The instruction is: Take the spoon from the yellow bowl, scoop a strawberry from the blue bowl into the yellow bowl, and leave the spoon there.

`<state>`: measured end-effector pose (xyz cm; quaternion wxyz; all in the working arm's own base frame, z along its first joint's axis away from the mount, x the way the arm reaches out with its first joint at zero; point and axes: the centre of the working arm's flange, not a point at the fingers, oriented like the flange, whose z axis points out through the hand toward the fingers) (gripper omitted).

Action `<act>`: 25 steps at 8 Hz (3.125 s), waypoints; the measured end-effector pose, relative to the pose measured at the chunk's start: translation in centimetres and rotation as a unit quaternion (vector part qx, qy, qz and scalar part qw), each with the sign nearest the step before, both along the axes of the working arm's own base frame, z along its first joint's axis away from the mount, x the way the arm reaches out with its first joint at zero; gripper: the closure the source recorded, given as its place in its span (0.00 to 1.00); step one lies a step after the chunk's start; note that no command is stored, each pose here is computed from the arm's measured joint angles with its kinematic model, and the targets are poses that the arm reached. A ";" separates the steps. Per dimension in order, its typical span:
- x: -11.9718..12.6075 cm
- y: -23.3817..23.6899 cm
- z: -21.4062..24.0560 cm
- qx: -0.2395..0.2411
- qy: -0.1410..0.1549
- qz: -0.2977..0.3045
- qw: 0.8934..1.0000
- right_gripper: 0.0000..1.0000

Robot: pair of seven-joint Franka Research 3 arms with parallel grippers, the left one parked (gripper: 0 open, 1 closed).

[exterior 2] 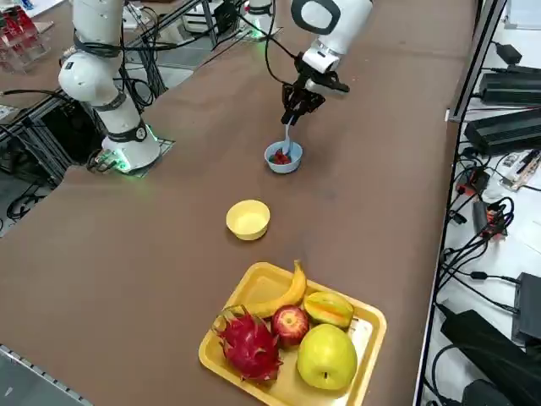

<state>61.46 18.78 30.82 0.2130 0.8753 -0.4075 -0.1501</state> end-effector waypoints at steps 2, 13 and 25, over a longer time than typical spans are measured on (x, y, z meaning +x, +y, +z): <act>0.0 -0.1 0.7 0.010 0.001 0.016 1.000 0.89; 0.3 0.2 0.9 0.038 -0.016 0.049 0.998 0.89; -1.2 1.4 -2.1 0.005 -0.002 0.085 0.996 0.89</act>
